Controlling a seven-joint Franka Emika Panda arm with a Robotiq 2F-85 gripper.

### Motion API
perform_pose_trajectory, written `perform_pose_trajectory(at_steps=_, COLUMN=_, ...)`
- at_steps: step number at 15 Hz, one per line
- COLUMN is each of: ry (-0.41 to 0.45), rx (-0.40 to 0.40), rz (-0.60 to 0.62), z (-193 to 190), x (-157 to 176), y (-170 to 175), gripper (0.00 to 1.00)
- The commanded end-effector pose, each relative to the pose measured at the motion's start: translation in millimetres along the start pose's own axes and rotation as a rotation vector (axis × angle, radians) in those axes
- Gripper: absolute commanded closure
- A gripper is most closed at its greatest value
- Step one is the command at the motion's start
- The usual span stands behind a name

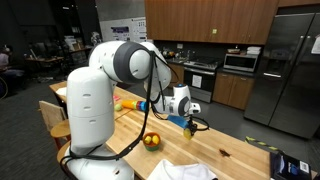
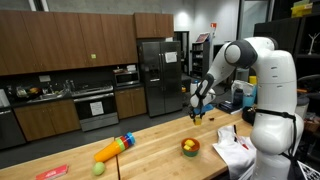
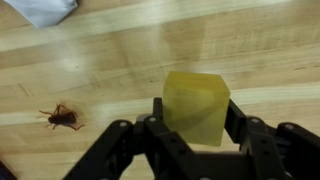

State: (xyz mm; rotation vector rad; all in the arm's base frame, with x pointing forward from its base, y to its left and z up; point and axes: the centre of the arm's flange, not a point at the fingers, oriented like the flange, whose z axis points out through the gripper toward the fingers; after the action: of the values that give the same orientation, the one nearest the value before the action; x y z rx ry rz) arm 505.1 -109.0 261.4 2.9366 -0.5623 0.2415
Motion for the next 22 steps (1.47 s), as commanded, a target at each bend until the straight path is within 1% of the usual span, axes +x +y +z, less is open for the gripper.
perform_pose_trajectory(at_steps=1, ry=-0.068, rx=0.072, rz=0.151, z=-8, x=4, y=41, gripper=0.66)
perform_pose_trajectory(at_steps=4, ry=-0.127, rx=0.125, rz=0.261, z=-7, x=3, y=68, gripper=0.66)
perform_pose_trajectory(at_steps=6, ry=-0.137, rx=0.128, rz=0.299, z=-9, x=2, y=82, gripper=0.66)
perform_pose_trajectory(at_steps=9, ry=-0.142, rx=0.115, rz=0.317, z=-9, x=2, y=102, gripper=0.66)
perform_pose_trajectory(at_steps=10, ry=-0.149, rx=0.117, rz=0.316, z=-9, x=1, y=107, gripper=0.66)
perform_pose_trajectory(at_steps=14, ry=-0.174, rx=0.081, rz=0.300, z=1, x=-7, y=120, gripper=0.66)
perform_pose_trajectory(at_steps=22, ry=-0.195, rx=0.021, rz=0.268, z=26, x=-33, y=129, gripper=0.66)
